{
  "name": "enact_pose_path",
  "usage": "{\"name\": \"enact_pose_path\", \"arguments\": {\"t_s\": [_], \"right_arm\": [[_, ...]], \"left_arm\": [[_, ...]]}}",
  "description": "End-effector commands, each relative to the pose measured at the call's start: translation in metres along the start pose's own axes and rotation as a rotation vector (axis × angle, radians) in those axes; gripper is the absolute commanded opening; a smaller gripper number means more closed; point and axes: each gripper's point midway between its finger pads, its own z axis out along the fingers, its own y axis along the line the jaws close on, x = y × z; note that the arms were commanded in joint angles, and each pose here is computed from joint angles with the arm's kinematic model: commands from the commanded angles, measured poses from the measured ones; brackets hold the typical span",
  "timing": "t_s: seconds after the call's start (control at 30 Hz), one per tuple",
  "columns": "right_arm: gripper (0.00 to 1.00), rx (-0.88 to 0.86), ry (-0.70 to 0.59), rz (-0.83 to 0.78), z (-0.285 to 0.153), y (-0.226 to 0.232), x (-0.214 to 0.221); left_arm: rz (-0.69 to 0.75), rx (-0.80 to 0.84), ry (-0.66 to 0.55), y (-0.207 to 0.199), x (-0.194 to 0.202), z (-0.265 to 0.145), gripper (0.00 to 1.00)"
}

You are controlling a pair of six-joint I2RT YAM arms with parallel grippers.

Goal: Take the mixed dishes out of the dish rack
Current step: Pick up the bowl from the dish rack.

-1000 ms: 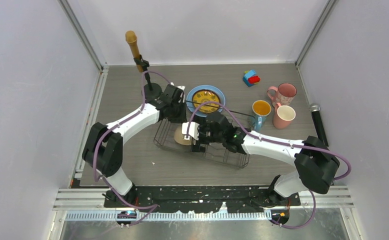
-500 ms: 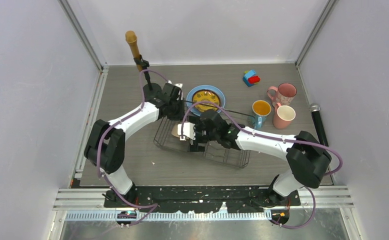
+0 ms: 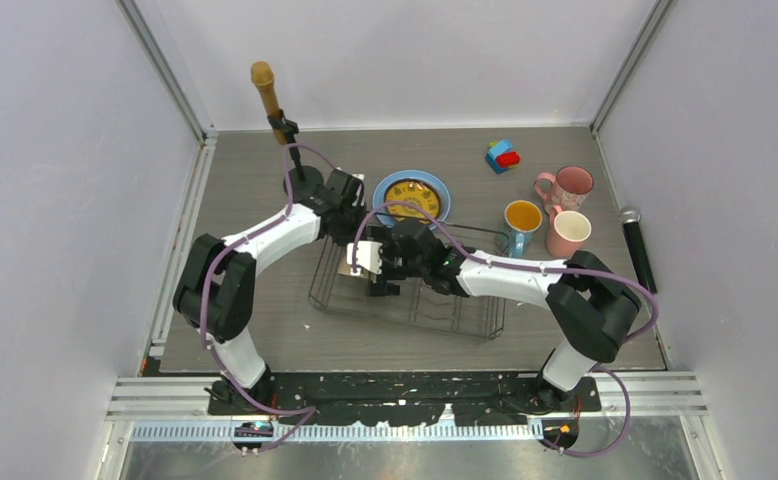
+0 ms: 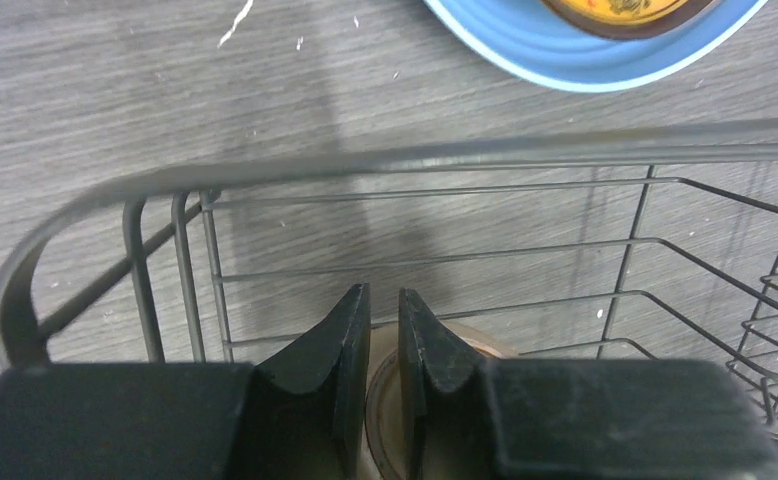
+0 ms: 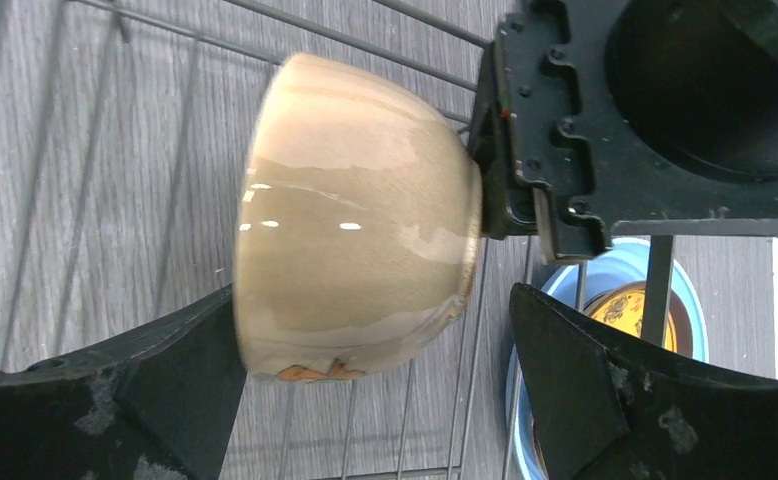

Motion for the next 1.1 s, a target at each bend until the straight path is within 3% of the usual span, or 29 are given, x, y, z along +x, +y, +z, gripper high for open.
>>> {"name": "enact_pose_path", "arguments": {"t_s": [0.0, 0.2, 0.37, 0.5, 0.67, 0.97, 1.07], "right_arm": [[1.00, 0.076, -0.033, 0.040, 0.006, -0.017, -0.011], [0.97, 0.176, -0.106, 0.112, 0.007, -0.029, -0.019], [0.83, 0.246, -0.163, 0.153, 0.002, -0.034, -0.023], [0.68, 0.296, -0.164, 0.159, -0.003, -0.039, -0.022], [0.37, 0.345, -0.210, 0.197, -0.011, -0.038, -0.026], [0.09, 0.542, -0.256, 0.184, -0.029, -0.053, -0.039], [0.06, 0.582, -0.288, 0.161, -0.035, -0.059, -0.046]], "left_arm": [[-0.007, -0.053, 0.194, 0.016, 0.054, 0.003, 0.18], [-0.013, -0.047, 0.181, 0.014, 0.052, 0.000, 0.18], [-0.022, -0.027, 0.152, 0.008, 0.043, -0.006, 0.19], [-0.027, -0.009, 0.117, 0.002, 0.033, -0.012, 0.20], [-0.041, 0.011, 0.073, -0.005, 0.020, -0.020, 0.20], [-0.058, 0.038, -0.021, -0.015, -0.004, -0.039, 0.31], [-0.060, 0.043, -0.049, -0.017, -0.010, -0.047, 0.35]]}}
